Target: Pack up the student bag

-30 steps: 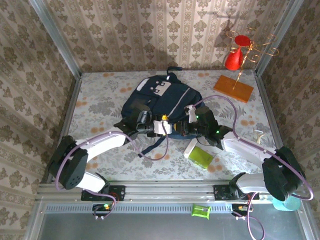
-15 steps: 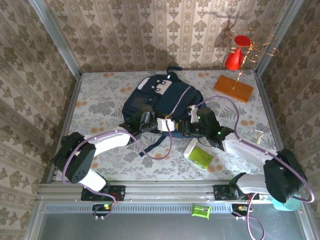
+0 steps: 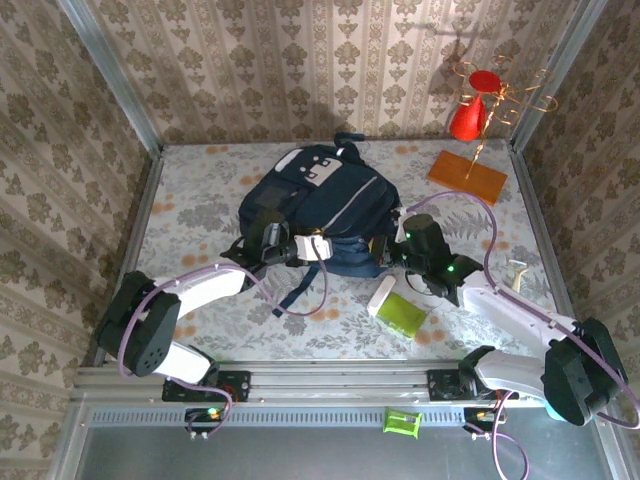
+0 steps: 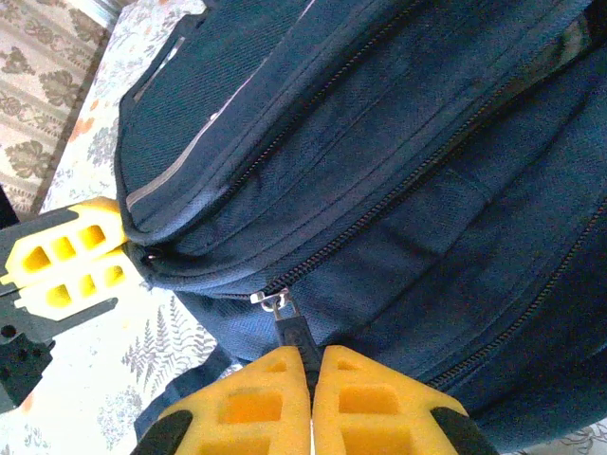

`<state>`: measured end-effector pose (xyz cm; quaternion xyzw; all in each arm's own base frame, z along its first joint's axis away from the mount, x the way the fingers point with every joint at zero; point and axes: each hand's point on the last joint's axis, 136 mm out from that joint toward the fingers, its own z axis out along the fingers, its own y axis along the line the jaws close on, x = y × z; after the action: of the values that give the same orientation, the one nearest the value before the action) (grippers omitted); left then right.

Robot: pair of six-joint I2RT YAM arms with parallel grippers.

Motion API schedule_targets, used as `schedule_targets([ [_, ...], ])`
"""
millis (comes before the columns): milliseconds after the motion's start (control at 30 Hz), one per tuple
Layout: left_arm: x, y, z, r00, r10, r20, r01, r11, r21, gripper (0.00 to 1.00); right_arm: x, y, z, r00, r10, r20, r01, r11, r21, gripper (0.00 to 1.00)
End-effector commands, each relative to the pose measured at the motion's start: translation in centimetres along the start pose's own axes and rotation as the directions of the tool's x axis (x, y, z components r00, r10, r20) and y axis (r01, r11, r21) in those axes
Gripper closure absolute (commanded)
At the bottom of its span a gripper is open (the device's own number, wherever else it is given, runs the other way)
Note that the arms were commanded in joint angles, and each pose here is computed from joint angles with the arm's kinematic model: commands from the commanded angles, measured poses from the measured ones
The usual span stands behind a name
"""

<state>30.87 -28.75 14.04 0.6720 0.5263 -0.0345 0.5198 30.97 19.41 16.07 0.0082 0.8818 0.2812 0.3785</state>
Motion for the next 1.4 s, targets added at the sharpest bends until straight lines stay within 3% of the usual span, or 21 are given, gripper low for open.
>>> schedule_targets([
  [0, 1.1, 1.1, -1.1, 0.997, -0.071, -0.027, 0.071, 0.997, -0.034, 1.00, 0.3, -0.4, 0.3, 0.996, -0.086, -0.029, 0.087, 0.996, 0.016, 1.00],
  [267, 0.7, 1.0, -1.8, 0.995, -0.097, 0.001, 0.097, 0.995, -0.009, 1.00, 2.7, 2.5, 1.9, 0.977, -0.189, -0.095, 0.166, 0.965, -0.204, 1.00],
  [467, 0.7, 0.8, -1.8, 0.995, -0.101, -0.002, 0.101, 0.995, 0.004, 1.00, 3.1, 3.5, 3.3, 0.977, -0.197, -0.081, 0.167, 0.946, -0.278, 0.97],
  [567, 0.4, 0.9, -1.9, 0.995, -0.101, 0.003, 0.101, 0.995, 0.003, 1.00, 2.8, 2.9, 3.1, 0.979, -0.187, -0.074, 0.165, 0.957, -0.238, 0.87],
  [700, 0.3, 1.0, -2.0, 0.995, -0.096, 0.003, 0.096, 0.995, -0.001, 1.00, 2.3, 0.2, 1.7, 0.982, -0.175, -0.073, 0.170, 0.983, -0.066, 0.74],
  [767, 0.4, 0.9, -2.0, 0.995, -0.096, -0.002, 0.096, 0.995, -0.002, 1.00, 2.2, -0.1, 0.9, 0.985, -0.164, -0.046, 0.163, 0.986, -0.027, 0.73],
  [933, 0.5, 1.0, -1.9, 0.996, -0.093, -0.007, 0.093, 0.996, -0.006, 1.00, 1.1, 1.9, 0.2, 0.988, -0.152, 0.012, 0.152, 0.985, -0.078, 0.65],
  [1100, 0.5, 0.9, -1.9, 0.996, -0.088, -0.011, 0.088, 0.996, -0.007, 1.00, 0.6, 3.7, 1.6, 0.990, -0.139, -0.024, 0.135, 0.985, -0.111, 0.57],
  [1367, 0.6, 0.8, -1.9, 0.996, -0.084, -0.019, 0.084, 0.996, -0.005, 1.00, 1.5, 4.4, 3.3, 0.984, -0.164, -0.071, 0.157, 0.983, -0.095, 0.56],
])
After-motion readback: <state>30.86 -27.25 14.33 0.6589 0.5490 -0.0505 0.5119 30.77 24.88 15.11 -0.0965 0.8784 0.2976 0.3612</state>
